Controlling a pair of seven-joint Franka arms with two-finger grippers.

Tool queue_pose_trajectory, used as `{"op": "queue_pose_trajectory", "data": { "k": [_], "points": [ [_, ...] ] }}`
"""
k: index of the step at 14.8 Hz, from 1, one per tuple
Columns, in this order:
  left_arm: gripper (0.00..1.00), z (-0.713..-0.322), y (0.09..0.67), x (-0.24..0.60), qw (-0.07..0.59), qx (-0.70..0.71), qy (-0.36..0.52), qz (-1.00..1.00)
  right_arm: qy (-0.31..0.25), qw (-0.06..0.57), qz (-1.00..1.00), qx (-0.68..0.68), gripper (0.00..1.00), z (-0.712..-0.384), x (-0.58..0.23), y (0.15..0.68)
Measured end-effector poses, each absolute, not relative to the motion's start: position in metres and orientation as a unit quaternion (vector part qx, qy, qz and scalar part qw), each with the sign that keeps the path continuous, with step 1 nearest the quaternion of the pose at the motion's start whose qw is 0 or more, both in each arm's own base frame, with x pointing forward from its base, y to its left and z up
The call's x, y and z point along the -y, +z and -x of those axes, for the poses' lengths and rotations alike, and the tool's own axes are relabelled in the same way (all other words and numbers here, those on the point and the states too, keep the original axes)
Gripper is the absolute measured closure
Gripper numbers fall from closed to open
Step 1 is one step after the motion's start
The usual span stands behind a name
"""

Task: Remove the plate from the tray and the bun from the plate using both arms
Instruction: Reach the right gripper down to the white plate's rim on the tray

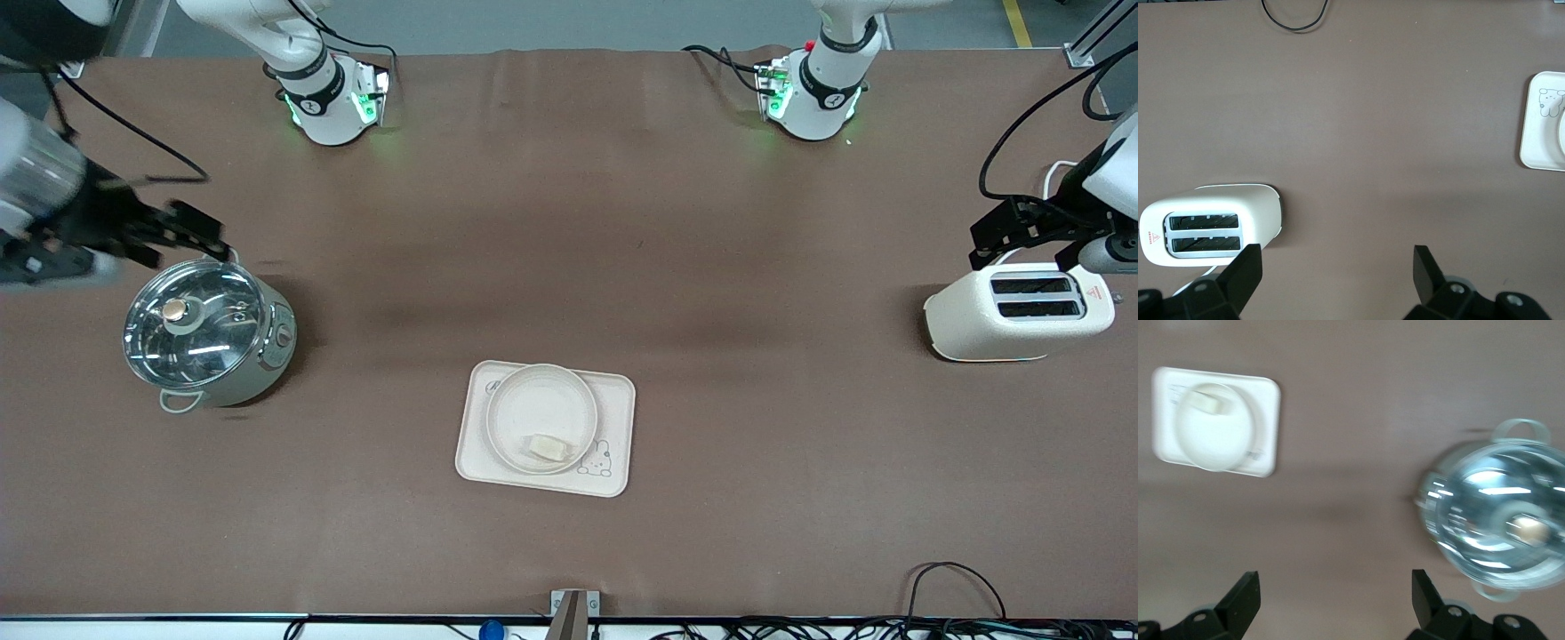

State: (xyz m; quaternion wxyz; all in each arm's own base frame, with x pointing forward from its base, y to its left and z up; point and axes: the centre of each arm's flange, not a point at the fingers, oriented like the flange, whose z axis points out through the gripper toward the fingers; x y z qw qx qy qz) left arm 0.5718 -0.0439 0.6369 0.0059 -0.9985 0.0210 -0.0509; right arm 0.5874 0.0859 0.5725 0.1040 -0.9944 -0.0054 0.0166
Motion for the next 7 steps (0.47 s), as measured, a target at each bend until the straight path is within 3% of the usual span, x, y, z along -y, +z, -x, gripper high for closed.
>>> {"op": "queue_pose_trajectory", "data": {
  "k": [3, 7],
  "points": [
    [0.0, -0.572, 0.636, 0.044, 0.006, -0.021, -0.05, 0.999, 0.017, 0.14, 0.99, 0.001, 0.0, -0.629, -0.127, 0.494],
    [0.0, -0.572, 0.636, 0.044, 0.006, -0.021, -0.05, 0.999, 0.02, 0.141, 0.99, -0.004, 0.0, -0.649, -0.214, 0.386]
  ]
}}
